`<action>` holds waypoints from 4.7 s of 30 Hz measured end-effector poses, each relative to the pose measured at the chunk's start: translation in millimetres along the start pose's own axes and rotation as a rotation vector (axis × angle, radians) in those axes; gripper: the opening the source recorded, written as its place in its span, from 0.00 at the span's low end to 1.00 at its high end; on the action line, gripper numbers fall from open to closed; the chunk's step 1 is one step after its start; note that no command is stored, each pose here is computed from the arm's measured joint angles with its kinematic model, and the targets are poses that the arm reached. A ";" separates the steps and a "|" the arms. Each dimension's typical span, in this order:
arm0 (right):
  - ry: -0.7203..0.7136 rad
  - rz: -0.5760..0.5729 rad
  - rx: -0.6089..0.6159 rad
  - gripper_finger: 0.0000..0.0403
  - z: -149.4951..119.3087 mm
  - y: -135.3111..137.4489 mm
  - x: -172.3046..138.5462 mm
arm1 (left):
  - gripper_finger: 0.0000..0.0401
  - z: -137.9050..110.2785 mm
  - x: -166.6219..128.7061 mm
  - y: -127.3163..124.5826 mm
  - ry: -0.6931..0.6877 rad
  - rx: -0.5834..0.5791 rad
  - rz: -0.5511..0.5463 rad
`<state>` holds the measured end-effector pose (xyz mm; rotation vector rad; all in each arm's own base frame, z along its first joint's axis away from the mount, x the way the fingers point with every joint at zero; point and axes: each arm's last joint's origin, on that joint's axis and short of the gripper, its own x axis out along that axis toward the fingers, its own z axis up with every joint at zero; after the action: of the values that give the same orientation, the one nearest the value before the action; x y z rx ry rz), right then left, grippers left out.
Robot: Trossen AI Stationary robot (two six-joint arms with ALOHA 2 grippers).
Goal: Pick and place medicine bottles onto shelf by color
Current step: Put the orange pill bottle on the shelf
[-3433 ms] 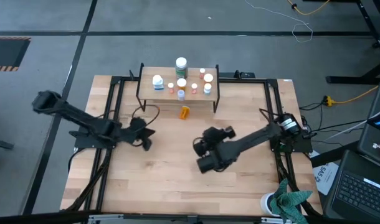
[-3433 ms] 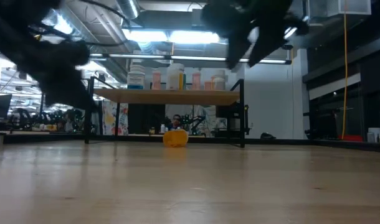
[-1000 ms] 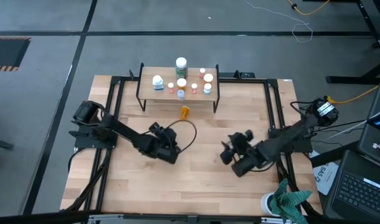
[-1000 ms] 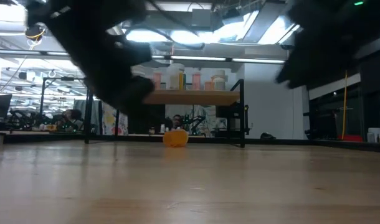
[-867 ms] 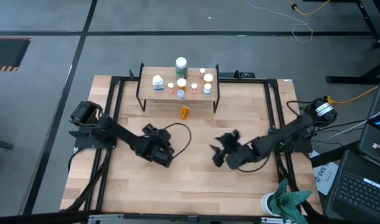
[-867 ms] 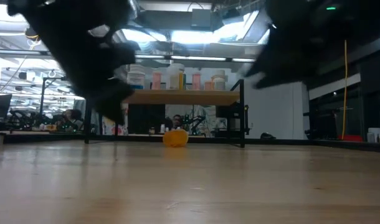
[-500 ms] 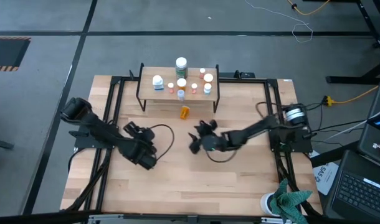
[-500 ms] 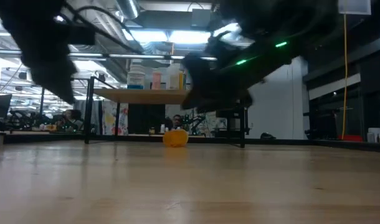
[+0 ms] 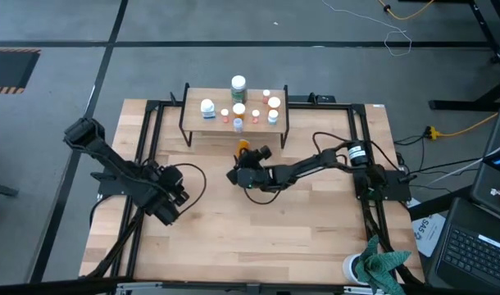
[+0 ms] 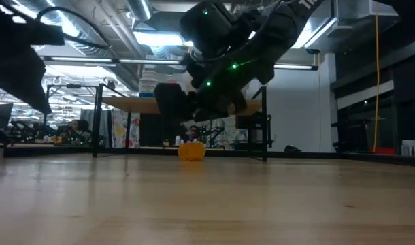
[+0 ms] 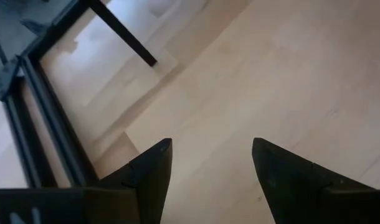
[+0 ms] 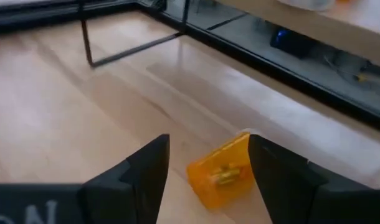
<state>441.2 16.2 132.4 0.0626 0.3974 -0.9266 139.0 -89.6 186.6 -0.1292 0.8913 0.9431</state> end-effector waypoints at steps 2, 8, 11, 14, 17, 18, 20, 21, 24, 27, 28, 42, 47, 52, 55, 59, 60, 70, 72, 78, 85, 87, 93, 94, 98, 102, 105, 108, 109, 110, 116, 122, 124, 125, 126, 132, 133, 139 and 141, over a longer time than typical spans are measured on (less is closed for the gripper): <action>-0.003 -0.003 0.071 0.55 0.8 -0.2 0.5 | 0.54 -5.0 2.3 0.7 -0.004 -0.018 -0.008; 0.009 -0.055 0.157 0.55 -7.2 -7.8 18.8 | 0.54 -12.1 4.0 -0.9 -0.009 -0.047 -0.040; 0.006 -0.077 0.185 0.55 -8.5 -11.7 26.1 | 0.54 -12.3 3.8 -2.5 -0.009 -0.057 -0.054; -0.005 -0.098 0.182 0.55 -6.0 -16.7 33.0 | 0.54 -12.3 3.7 -4.2 -0.008 -0.069 -0.068; 0.029 -0.065 0.187 0.55 -4.5 -22.2 41.4 | 0.54 -12.3 3.7 -5.8 -0.007 -0.080 -0.081; 0.046 -0.043 0.190 0.55 -4.3 -23.8 44.2 | 0.54 -12.3 3.6 -6.1 -0.007 -0.082 -0.084; 0.078 0.004 0.199 0.55 -3.9 -25.7 48.2 | 0.54 -12.3 3.6 -6.6 -0.006 -0.085 -0.088; 0.096 0.026 0.198 0.55 -4.5 -26.0 49.0 | 0.54 -12.3 3.6 -6.9 -0.006 -0.088 -0.090; 0.133 0.070 0.181 0.55 -7.4 -22.8 45.7 | 0.54 -12.4 3.6 -6.9 0.000 -0.087 -0.090; 0.174 0.092 0.169 0.55 -13.4 -16.6 36.0 | 0.54 -12.7 3.6 -7.0 0.011 -0.087 -0.090; 0.198 0.104 0.162 0.55 -17.3 -13.3 31.0 | 0.54 -12.8 3.6 -7.0 0.014 -0.087 -0.090; 0.375 0.445 -0.016 0.55 -57.1 52.6 -80.3 | 0.54 -12.9 3.6 -6.9 0.015 -0.084 -0.089; 0.283 0.560 -0.193 0.55 -41.7 74.1 -107.8 | 0.54 -13.3 3.6 -8.4 0.026 -0.042 -0.102; 0.228 0.565 -0.267 0.55 -13.5 79.6 -101.9 | 0.54 -17.6 6.8 -15.0 0.072 0.044 -0.168; 0.286 0.588 -0.270 0.55 -7.0 74.2 -89.0 | 0.54 -22.9 17.9 -24.9 0.073 0.025 -0.271; 0.359 0.624 -0.270 0.55 -8.1 67.1 -74.7 | 0.54 -30.2 33.0 -36.7 0.047 -0.007 -0.430; 0.370 0.621 -0.274 0.55 -8.5 65.7 -73.0 | 0.54 -30.5 35.6 -39.1 0.032 -0.017 -0.465; 0.381 0.636 -0.310 0.55 -9.4 64.3 -71.4 | 0.50 -18.2 52.1 -48.8 -0.015 -0.022 -0.547; 0.392 0.656 -0.305 0.55 -9.0 64.1 -70.2 | 0.48 -10.9 53.0 -53.3 -0.054 -0.036 -0.583; 0.384 0.677 -0.287 0.55 -7.6 65.5 -69.9 | 0.46 8.2 49.1 -62.3 -0.083 -0.059 -0.689; 0.399 0.690 -0.284 0.55 -8.3 65.6 -70.3 | 0.45 40.2 29.2 -74.3 -0.160 -0.019 -0.763; 0.413 0.705 -0.286 0.55 -8.9 65.6 -70.7 | 0.45 49.7 24.9 -76.6 -0.179 -0.008 -0.776; 0.429 0.698 -0.298 0.55 -10.8 64.3 -70.6 | 0.45 54.0 21.4 -74.2 -0.072 0.067 -0.732; 0.430 0.698 -0.298 0.55 -10.8 64.3 -70.7 | 0.45 50.6 21.9 -73.1 -0.036 0.079 -0.726; 0.441 0.712 -0.303 0.55 -11.3 64.3 -71.0 | 0.45 38.1 21.5 -69.2 0.059 0.132 -0.693; 0.454 0.728 -0.305 0.55 -12.8 64.2 -68.4 | 0.45 37.5 20.1 -69.9 0.050 0.130 -0.697; 0.472 0.727 -0.309 0.55 -16.7 63.7 -65.1 | 0.45 34.8 24.9 -69.3 0.054 0.137 -0.669; 0.490 0.731 -0.308 0.55 -20.8 64.3 -63.2 | 0.45 29.0 39.2 -71.4 0.080 0.155 -0.606; 0.494 0.729 -0.310 0.55 -23.0 64.6 -62.3 | 0.45 29.6 41.4 -72.8 0.076 0.153 -0.603; 0.494 0.728 -0.304 0.55 -24.0 65.3 -61.7 | 0.45 31.0 42.9 -76.1 0.067 0.150 -0.619; 0.503 0.724 -0.296 0.55 -25.0 65.3 -62.0 | 0.45 41.0 51.3 -88.4 -0.001 0.141 -0.687; 0.492 0.735 -0.287 0.55 -23.2 66.2 -62.1 | 0.45 57.2 50.4 -91.6 -0.054 0.122 -0.713; 0.484 0.740 -0.286 0.55 -22.7 66.7 -62.1 | 0.45 63.8 47.3 -93.6 -0.063 0.138 -0.730; 0.475 0.748 -0.286 0.55 -21.9 67.4 -62.1 | 0.45 68.3 44.9 -95.0 -0.077 0.142 -0.741; 0.471 0.760 -0.287 0.55 -21.2 68.1 -62.3 | 0.45 72.5 42.6 -96.2 -0.092 0.143 -0.749; 0.501 0.766 -0.305 0.55 -23.3 66.7 -62.8 | 0.45 84.5 34.3 -98.8 -0.115 0.173 -0.756; 0.515 0.771 -0.311 0.55 -24.2 66.2 -63.1 | 0.45 83.6 34.7 -98.1 -0.105 0.181 -0.747; 0.560 0.776 -0.335 0.55 -27.2 63.2 -63.2 | 0.46 78.4 37.9 -94.6 -0.043 0.180 -0.705; 0.558 0.776 -0.335 0.55 -27.1 63.4 -63.3 | 0.46 77.8 38.2 -94.2 -0.038 0.184 -0.700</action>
<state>449.1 108.9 122.8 0.1567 0.9579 -0.0512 267.0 -86.3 184.6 -0.2451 0.8096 0.2102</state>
